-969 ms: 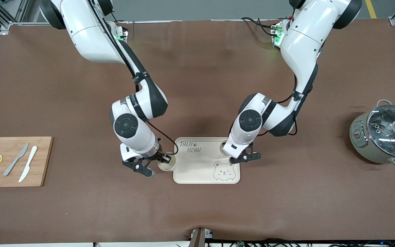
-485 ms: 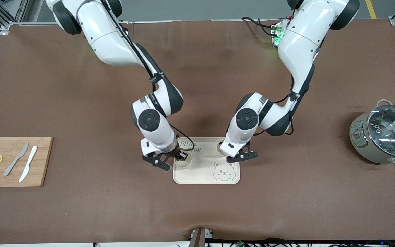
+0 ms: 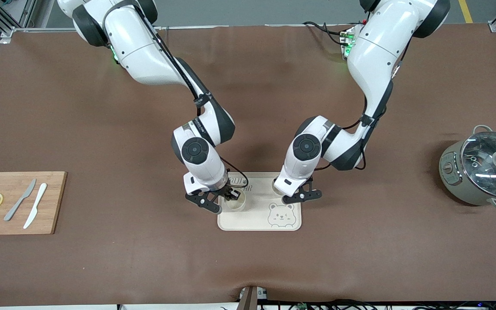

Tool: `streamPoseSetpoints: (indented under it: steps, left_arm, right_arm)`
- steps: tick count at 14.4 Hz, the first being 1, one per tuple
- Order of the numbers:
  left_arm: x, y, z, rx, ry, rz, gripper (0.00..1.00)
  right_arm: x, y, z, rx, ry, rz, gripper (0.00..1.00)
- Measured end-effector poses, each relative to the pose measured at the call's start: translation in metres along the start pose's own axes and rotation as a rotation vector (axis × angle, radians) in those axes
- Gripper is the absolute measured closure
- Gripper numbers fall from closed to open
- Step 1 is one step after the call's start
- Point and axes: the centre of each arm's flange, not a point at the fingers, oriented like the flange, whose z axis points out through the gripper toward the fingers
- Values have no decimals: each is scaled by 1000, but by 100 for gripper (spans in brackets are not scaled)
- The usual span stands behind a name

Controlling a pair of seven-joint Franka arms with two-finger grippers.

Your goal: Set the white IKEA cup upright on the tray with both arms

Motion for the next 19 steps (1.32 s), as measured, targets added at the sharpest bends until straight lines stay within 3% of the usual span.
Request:
streamPoseSetpoints:
  steps: [2, 6, 7, 10, 12, 14, 17, 19]
  left_arm:
    - [6, 3, -15, -13, 18, -17, 46]
    - [9, 2, -48, -1, 25, -23, 7]
    - [10, 2, -57, 1, 27, -29, 1]
    - [17, -6, -100, -4, 19, -64, 0]
    - [34, -29, -136, -19, 14, -61, 0]
    - [59, -68, -162, -22, 16, -33, 0]
    - [104, -141, -174, -12, 24, 17, 0]
    - [125, -187, -181, -8, 23, 65, 0]
  right_arm:
    - [-4, -2, 2, 4, 2, 1, 84]
    - [-4, -5, -1, 10, 5, 0, 43]
    - [-3, -7, -4, 18, 9, -1, 31]
    - [6, -13, -30, 31, 20, 2, 4]
    - [18, -12, -66, 17, 5, 6, 0]
    - [40, -1, -114, 14, -46, 1, 0]
    - [101, 58, -200, -1, -157, -74, 0]
    - [129, 103, -258, -18, -193, -104, 0]
